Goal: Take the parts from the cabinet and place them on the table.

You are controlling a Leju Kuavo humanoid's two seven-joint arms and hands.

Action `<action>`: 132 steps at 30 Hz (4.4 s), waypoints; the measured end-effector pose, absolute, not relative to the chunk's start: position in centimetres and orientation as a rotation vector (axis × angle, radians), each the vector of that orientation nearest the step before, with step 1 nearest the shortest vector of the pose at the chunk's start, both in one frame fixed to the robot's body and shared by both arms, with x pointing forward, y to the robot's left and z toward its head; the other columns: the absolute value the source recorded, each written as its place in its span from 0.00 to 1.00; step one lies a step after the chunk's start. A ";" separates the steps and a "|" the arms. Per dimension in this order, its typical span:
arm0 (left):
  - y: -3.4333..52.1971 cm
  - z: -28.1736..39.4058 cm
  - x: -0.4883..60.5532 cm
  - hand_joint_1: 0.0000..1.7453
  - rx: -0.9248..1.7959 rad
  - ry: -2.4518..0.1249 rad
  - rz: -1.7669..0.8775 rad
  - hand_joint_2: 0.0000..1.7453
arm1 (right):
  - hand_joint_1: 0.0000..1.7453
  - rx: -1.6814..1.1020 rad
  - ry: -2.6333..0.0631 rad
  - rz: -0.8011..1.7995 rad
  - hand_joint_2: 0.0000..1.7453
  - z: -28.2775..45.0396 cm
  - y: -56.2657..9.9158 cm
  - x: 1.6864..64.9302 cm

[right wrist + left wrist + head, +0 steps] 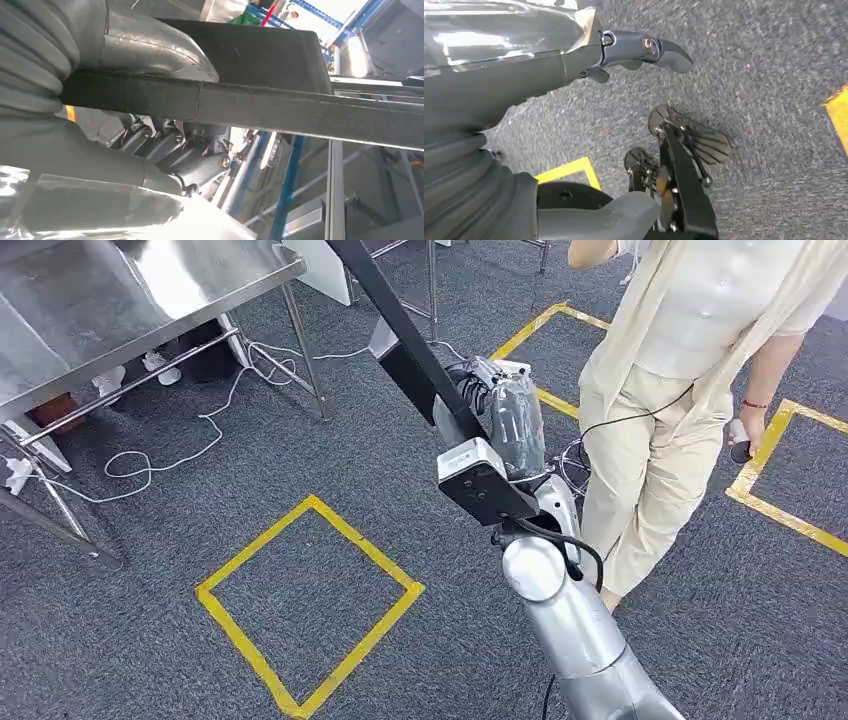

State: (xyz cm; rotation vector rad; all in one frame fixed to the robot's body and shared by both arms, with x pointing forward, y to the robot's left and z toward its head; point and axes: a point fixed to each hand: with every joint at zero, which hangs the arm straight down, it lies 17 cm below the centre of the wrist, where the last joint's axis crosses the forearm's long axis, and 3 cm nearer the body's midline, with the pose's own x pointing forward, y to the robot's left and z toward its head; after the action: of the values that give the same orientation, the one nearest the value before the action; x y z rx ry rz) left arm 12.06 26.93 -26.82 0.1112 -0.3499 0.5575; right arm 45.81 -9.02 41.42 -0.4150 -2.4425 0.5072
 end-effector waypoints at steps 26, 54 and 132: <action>25.9 -26.7 12.3 0.00 0.091 -0.348 0.559 1.00 | 1.00 -0.416 -2.452 0.509 1.00 42.2 -9.1 46.1; 25.8 -26.7 12.4 0.00 0.077 -0.356 0.552 1.00 | 1.00 -0.419 -2.448 0.503 1.00 41.6 -9.6 45.9; 26.3 -26.6 12.8 0.00 0.083 -0.371 0.578 1.00 | 1.00 -0.514 -2.444 0.458 1.00 42.2 -11.2 45.9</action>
State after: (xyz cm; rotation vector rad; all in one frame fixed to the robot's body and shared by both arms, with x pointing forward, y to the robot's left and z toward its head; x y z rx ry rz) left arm 12.82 26.29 -26.58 0.0832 -0.3710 0.5782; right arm 45.86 -11.15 42.20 -0.5139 -2.4442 0.4583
